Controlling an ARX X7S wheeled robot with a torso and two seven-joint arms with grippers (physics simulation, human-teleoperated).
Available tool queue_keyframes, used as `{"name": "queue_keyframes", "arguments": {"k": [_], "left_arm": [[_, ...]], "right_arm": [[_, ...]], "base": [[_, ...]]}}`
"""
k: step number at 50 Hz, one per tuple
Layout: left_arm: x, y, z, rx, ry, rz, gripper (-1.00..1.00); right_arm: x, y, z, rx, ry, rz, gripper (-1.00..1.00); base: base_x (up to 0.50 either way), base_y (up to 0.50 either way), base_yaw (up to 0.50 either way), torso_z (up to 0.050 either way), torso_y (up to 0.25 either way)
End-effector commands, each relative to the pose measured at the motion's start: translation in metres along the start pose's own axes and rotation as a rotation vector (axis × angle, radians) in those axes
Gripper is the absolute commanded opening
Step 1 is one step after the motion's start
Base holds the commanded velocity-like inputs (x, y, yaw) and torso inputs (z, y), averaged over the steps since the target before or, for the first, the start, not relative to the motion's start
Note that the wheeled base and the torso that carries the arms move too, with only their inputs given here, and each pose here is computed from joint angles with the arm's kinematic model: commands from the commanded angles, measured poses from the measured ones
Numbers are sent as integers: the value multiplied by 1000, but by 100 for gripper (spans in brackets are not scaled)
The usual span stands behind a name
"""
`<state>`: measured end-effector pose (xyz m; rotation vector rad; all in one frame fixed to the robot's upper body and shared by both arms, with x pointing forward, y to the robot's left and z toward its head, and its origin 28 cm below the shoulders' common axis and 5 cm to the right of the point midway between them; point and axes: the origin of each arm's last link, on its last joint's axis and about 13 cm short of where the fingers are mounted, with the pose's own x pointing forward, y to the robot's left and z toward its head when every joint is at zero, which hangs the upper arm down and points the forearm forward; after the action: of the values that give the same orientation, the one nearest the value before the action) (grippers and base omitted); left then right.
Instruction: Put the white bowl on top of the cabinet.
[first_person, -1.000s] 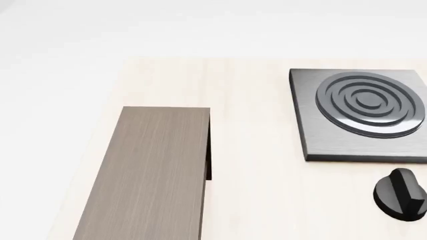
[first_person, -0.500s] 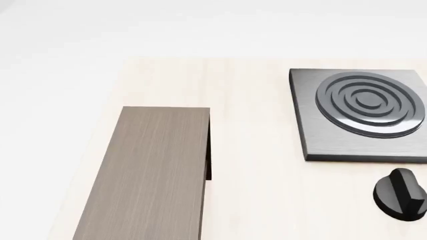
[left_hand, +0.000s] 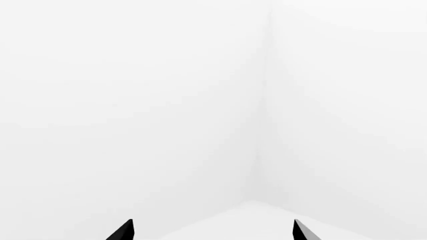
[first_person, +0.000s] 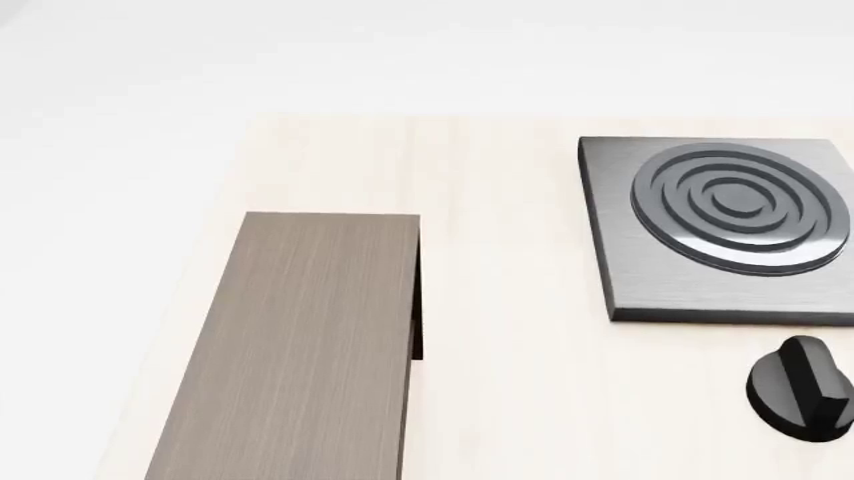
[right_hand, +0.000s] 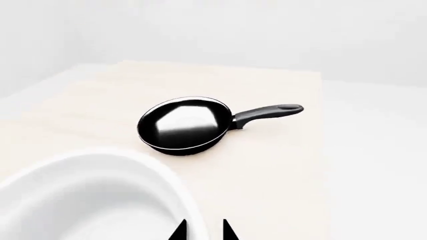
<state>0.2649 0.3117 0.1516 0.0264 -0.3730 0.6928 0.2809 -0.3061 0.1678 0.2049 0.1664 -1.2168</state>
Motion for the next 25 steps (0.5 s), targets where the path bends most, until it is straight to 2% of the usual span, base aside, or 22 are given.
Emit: {"name": "queue_keyframes", "arguments": {"k": [1,15,19,20,25], "left_arm": [[0,0,1,-1,-1,0,100],[1,-1,5,-4,1,-3,100],[1,-1,5,-3,1,-3,100],[2,0,7,-4,2,-2,100],[2,0,7,-6,2,-3,100]], "right_arm": [[-12,14,43,16,-135,50,-100],[-22,39,107,51,-190,121,-100],[-22,42,110,53,-186,127,-100],[-21,51,123,74,-161,149,-100],[-19,61,139,89,-138,168,-100]], "base": [[0,0,0,0,0],[0,0,0,0,1],[0,0,0,0,2],[0,0,0,0,0],[0,0,0,0,0]]}}
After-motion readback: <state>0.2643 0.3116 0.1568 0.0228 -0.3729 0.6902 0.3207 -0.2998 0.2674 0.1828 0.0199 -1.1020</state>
